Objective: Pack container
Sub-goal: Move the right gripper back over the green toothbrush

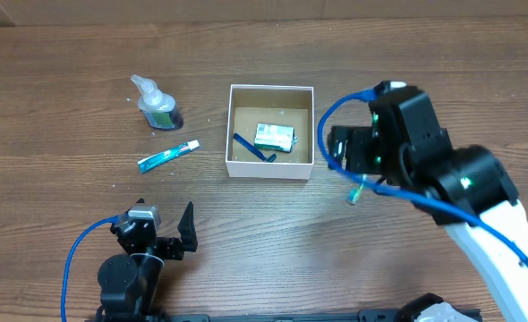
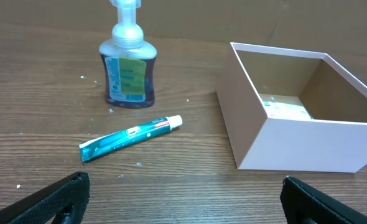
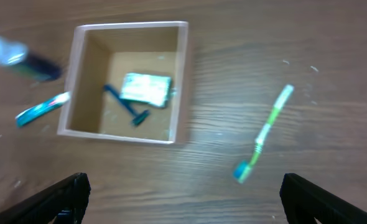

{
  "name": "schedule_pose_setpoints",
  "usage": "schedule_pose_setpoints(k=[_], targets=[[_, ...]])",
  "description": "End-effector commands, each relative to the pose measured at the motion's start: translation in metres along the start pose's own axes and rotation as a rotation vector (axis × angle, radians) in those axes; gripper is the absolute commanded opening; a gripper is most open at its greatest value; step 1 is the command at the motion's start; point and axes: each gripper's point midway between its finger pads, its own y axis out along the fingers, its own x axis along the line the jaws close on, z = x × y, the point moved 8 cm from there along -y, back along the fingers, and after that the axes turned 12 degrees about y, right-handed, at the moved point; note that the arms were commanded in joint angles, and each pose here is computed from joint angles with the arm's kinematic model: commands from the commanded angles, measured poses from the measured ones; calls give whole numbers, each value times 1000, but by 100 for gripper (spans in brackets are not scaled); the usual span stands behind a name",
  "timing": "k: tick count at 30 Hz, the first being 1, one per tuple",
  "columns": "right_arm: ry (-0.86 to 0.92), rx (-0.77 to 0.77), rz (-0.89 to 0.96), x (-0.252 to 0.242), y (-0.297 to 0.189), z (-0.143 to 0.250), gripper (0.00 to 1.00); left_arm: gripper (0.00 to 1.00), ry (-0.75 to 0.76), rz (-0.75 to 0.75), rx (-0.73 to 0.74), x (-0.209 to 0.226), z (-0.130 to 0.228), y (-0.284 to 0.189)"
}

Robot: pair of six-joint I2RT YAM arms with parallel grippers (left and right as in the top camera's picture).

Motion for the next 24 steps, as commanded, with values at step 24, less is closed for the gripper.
schedule_pose_setpoints(k=[24], targets=[[543,190,451,-96,169,-39,88,100,-11,2,-6,0,1,0]])
